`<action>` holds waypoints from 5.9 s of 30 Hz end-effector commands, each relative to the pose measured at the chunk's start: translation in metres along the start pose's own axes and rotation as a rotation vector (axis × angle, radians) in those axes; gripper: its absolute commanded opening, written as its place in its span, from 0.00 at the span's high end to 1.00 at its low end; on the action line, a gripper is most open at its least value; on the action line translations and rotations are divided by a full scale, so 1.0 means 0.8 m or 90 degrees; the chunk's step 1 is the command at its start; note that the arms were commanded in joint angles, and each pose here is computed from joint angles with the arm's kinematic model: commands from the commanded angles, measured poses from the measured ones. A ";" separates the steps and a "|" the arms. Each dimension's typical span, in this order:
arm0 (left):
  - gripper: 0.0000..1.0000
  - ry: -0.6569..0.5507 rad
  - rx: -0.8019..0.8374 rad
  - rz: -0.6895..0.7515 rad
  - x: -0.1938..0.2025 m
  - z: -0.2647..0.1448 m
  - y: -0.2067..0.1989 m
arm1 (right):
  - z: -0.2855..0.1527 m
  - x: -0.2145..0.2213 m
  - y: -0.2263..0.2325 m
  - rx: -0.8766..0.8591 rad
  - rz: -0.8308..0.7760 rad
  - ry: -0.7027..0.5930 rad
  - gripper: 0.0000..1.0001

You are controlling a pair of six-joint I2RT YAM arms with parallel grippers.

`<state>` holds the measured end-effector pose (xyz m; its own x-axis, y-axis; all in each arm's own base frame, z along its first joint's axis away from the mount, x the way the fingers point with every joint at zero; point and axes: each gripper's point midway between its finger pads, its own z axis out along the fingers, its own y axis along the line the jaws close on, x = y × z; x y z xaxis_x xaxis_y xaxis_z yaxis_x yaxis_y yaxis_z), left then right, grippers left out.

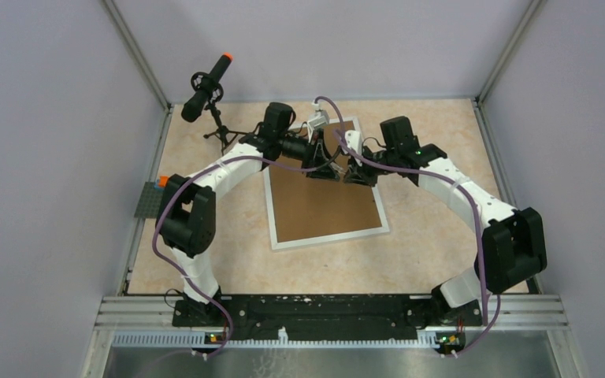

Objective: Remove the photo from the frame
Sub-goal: Adjust the screwdriver, then release the photo frame item from the photo frame, then place the screwdriver at the center of the board.

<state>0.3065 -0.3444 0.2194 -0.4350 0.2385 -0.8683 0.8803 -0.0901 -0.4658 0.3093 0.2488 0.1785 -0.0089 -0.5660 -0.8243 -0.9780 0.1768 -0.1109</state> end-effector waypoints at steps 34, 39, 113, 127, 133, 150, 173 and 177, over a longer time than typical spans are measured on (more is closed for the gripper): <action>1.00 -0.034 -0.208 0.246 0.064 0.002 0.075 | -0.068 0.147 -0.036 0.080 0.625 0.005 0.37; 1.00 -0.064 -0.220 0.272 0.073 0.027 0.071 | -0.061 0.175 -0.041 0.094 0.681 0.020 0.39; 1.00 0.013 -0.265 0.272 0.126 0.168 0.111 | 0.019 0.262 0.014 0.058 0.837 0.178 1.00; 1.00 -0.100 -0.220 0.375 0.016 0.207 0.066 | 0.019 0.255 0.018 0.042 0.833 0.169 1.00; 1.00 -0.135 -0.200 0.389 -0.011 0.213 0.050 | 0.018 0.255 0.017 0.048 0.831 0.168 1.00; 1.00 -0.141 -0.261 0.323 -0.052 0.103 0.032 | -0.028 0.207 -0.053 0.118 0.770 0.065 0.54; 1.00 -0.093 -0.371 0.265 -0.031 0.012 0.045 | 0.015 0.230 -0.045 0.288 0.684 0.269 0.55; 1.00 -0.089 -0.378 0.259 -0.026 0.008 0.046 | 0.016 0.240 -0.041 0.294 0.694 0.285 0.65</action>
<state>0.3467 -0.3659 0.1962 -0.0817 0.1986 -0.9767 0.9237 0.3832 0.0006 0.3367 0.1560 0.0307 -0.9160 -0.1492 -0.3725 -0.2809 0.9014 0.3295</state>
